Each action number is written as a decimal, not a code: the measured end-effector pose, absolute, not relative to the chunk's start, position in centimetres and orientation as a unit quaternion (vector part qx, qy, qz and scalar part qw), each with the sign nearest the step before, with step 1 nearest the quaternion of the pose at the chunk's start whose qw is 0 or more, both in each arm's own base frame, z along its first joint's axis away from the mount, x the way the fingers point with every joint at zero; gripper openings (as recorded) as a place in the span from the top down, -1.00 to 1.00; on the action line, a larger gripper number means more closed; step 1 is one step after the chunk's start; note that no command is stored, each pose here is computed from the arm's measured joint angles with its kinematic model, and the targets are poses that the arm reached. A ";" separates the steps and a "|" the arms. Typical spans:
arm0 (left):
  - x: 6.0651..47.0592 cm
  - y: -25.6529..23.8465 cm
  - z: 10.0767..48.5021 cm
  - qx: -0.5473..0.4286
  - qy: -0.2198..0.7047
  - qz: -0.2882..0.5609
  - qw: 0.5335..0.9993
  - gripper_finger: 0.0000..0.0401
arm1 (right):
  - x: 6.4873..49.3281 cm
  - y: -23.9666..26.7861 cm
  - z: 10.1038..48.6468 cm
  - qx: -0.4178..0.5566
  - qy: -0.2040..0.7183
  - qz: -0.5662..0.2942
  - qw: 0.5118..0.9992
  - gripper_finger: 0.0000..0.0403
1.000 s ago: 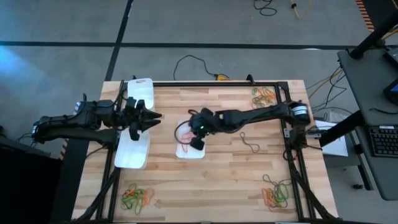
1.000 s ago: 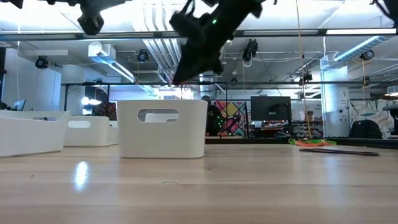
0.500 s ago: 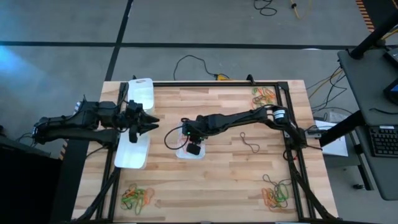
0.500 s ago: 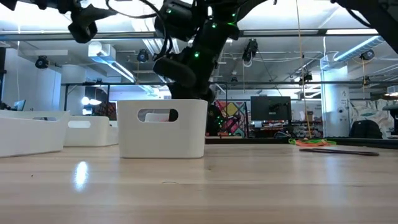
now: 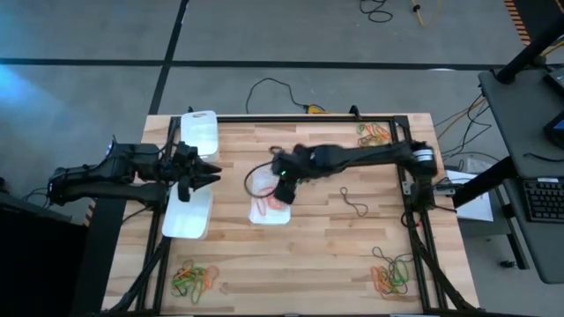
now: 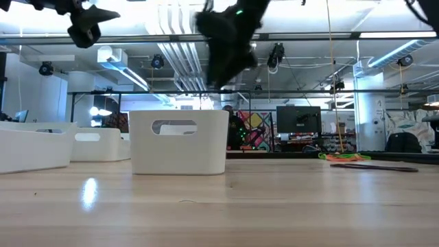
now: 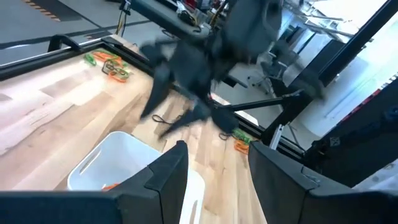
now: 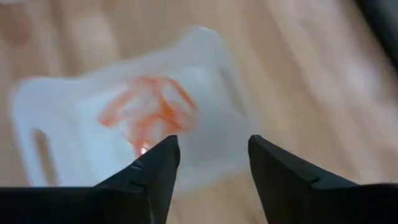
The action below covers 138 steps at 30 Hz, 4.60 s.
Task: Sort rubber bands into baskets
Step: Put the orange rubber band into the bottom right white bin
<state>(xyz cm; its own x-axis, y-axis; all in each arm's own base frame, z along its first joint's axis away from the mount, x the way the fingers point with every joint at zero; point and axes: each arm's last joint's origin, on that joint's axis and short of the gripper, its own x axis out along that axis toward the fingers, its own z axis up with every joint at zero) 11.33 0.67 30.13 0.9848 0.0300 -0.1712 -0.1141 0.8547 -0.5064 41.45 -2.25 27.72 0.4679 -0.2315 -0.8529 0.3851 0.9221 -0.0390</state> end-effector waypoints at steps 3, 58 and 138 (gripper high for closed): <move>11.6 0.7 30.2 -0.262 0.075 0.046 0.961 0.23 | 38.7 -3.8 29.7 0.088 0.494 -0.251 0.828 0.00; 18.1 1.3 30.2 -0.354 0.012 0.059 0.933 0.23 | 22.2 -18.6 17.9 0.353 0.399 -0.530 0.659 0.95; 16.4 0.4 36.6 -0.267 0.044 -0.067 0.960 0.23 | 26.4 -11.6 26.9 0.149 0.545 -0.415 0.713 -0.03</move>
